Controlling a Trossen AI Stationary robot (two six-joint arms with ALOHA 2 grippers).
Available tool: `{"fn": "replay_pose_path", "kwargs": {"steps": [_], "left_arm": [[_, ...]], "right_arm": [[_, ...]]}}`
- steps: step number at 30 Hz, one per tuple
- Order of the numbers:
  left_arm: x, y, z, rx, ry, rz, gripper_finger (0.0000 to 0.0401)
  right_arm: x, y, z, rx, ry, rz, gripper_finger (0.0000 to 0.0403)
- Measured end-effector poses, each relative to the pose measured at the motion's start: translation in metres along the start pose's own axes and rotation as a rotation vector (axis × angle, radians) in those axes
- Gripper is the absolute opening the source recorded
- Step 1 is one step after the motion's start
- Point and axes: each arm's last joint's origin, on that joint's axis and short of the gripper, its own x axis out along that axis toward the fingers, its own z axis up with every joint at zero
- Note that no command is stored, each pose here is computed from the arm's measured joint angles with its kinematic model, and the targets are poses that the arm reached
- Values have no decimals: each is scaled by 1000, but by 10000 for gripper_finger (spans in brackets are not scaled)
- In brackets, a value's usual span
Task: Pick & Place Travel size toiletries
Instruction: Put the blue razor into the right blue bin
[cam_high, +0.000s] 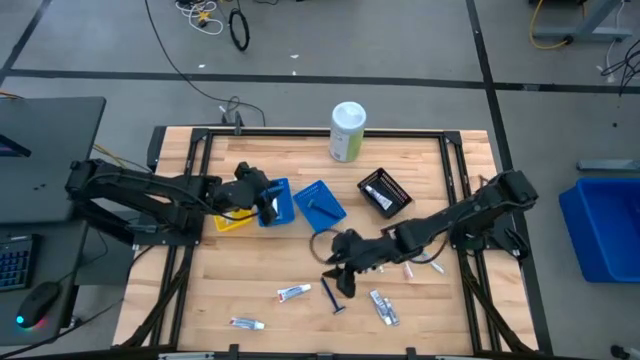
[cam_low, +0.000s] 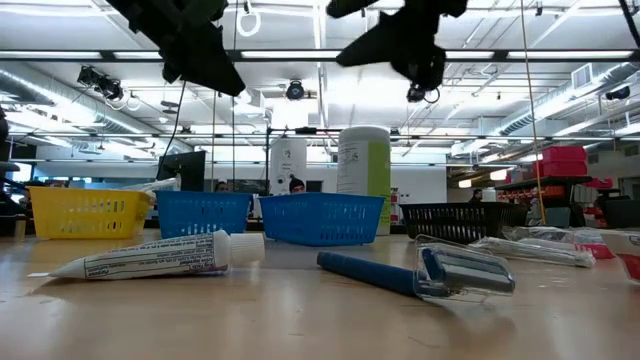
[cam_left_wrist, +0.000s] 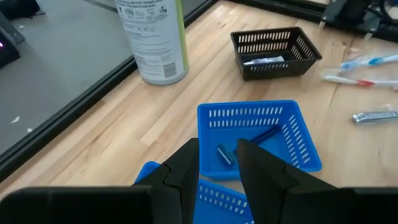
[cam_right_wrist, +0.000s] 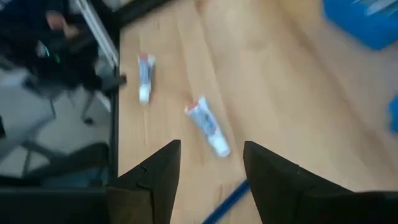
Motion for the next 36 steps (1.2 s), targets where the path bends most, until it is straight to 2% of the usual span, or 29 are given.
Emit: {"fn": "replay_pose_path", "kwargs": {"steps": [5, 9, 13, 18, 24, 30, 34, 36], "left_arm": [[0, 0, 0, 3, -4, 3, 116], [0, 1, -2, 11, 14, 9, 116], [0, 2, -4, 15, 33, 16, 116], [0, 2, -5, 12, 42, 21, 116], [0, 2, -4, 30, 40, 19, 116], [0, 2, -5, 29, 40, 20, 116], [0, 2, -5, 29, 41, 19, 116], [0, 2, -5, 29, 42, 20, 116]], "right_arm": [[33, -6, -12, -16, 173, -111, 180], [59, -12, -22, 33, 243, -62, 186], [76, -19, -34, -1, 305, -62, 195], [89, -24, -37, -6, 290, -57, 195], [96, -29, -43, -59, 282, -118, 180], [97, -32, -48, -196, 273, -190, 182], [98, -29, -50, -139, 286, -158, 197], [97, -27, -53, -150, 287, -181, 202]]}}
